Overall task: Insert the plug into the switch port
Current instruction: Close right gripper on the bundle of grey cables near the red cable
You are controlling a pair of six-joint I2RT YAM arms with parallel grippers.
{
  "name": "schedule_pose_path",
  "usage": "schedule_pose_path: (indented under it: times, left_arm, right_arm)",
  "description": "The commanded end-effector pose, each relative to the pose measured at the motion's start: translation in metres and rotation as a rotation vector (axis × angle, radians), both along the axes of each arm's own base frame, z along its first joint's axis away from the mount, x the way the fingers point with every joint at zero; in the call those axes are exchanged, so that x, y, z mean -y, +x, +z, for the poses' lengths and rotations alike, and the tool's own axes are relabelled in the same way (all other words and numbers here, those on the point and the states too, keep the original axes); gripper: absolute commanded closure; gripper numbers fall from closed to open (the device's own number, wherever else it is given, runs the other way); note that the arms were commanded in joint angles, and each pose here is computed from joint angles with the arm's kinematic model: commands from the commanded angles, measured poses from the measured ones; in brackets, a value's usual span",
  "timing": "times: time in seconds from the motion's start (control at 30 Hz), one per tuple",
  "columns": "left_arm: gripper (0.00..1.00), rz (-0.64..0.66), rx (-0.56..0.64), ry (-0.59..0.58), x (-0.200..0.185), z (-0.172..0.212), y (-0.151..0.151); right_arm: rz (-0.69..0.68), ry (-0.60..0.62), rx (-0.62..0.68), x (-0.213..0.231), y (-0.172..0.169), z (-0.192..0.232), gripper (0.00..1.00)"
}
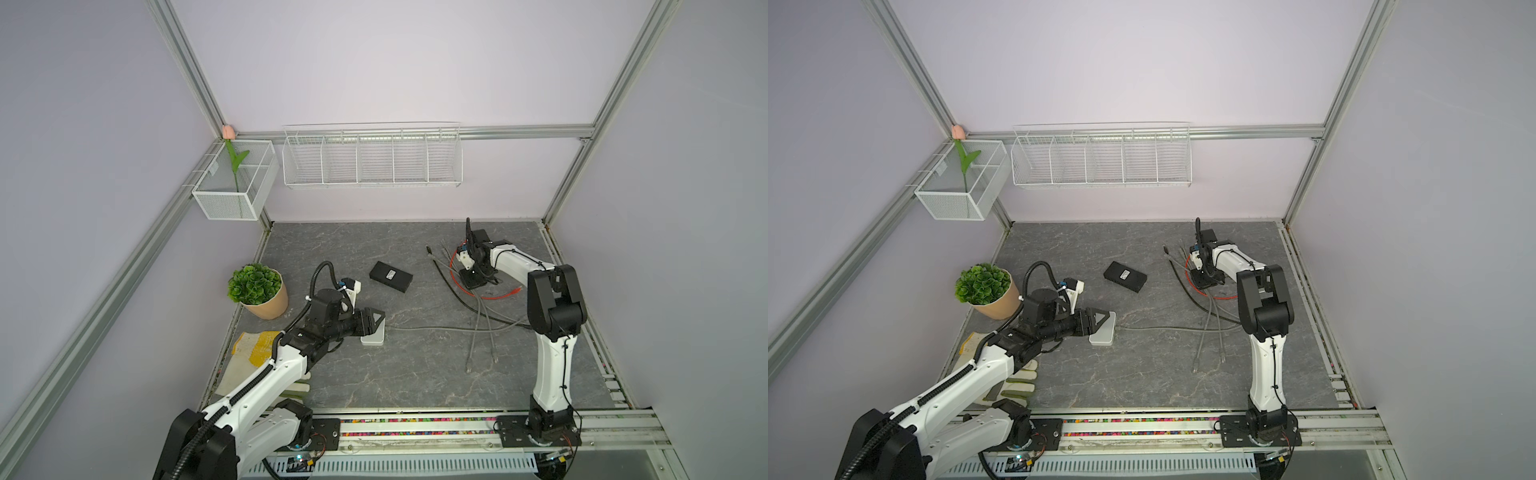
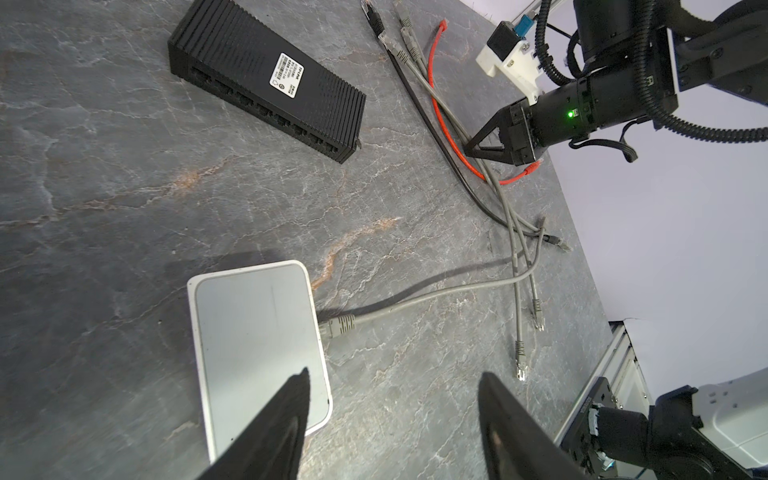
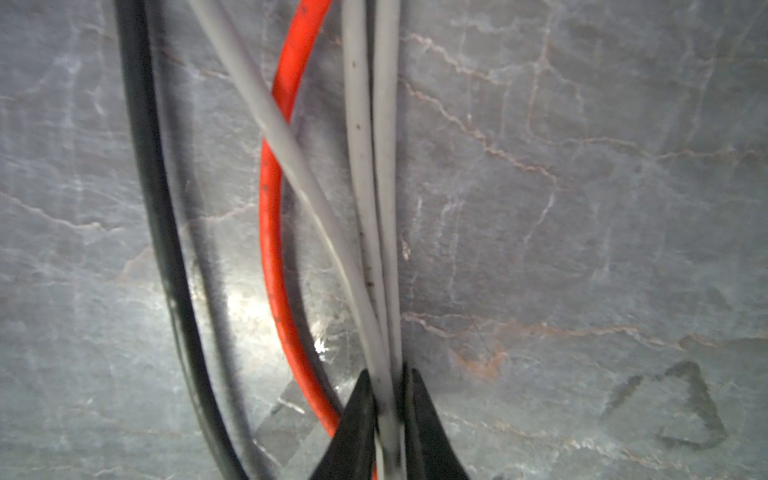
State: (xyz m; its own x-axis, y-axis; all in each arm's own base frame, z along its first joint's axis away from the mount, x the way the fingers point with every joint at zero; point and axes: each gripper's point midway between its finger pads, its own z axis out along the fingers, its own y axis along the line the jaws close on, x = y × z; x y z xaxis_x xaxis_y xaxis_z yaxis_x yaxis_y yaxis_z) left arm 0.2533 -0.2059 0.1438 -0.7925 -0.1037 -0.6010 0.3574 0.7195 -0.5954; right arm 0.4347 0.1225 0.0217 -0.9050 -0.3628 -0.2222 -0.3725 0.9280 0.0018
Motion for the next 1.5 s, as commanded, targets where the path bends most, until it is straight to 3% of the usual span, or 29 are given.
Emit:
schedule_pose_path:
  times: [0.0, 0.3, 0.43, 0.8, 1.07, 1.47]
  left_arm:
    - [0.35, -0.016, 0.018, 0.006, 0.001, 0.001, -0.001]
    - [0.35, -0.016, 0.02, 0.009, 0.0, 0.001, -0.002]
    - [0.35, -0.015, 0.021, 0.01, 0.0, 0.001, -0.002]
    - [0.35, -0.016, 0.022, 0.013, 0.0, 0.0, -0.001]
    - [0.35, -0.018, 0.024, 0.015, 0.0, 0.0, -0.002]
    - [0.35, -0.019, 0.02, 0.019, 0.0, -0.002, -0.003]
  right_arm:
    - [0.026, -0.008, -0.005, -0.008, -0.016, 0.013, 0.8]
    - [0.026, -0.022, 0.003, -0.006, -0.016, 0.015, 0.8]
    - [0.028, -0.022, 0.011, -0.008, -0.016, 0.018, 0.74]
    - [0.036, -0.038, 0.028, -0.009, -0.02, 0.025, 0.82]
    - [0.05, -0.068, 0.074, -0.011, -0.02, 0.036, 0.79]
    - [0.061, -0.084, 0.043, -0.01, -0.024, 0.026, 0.77]
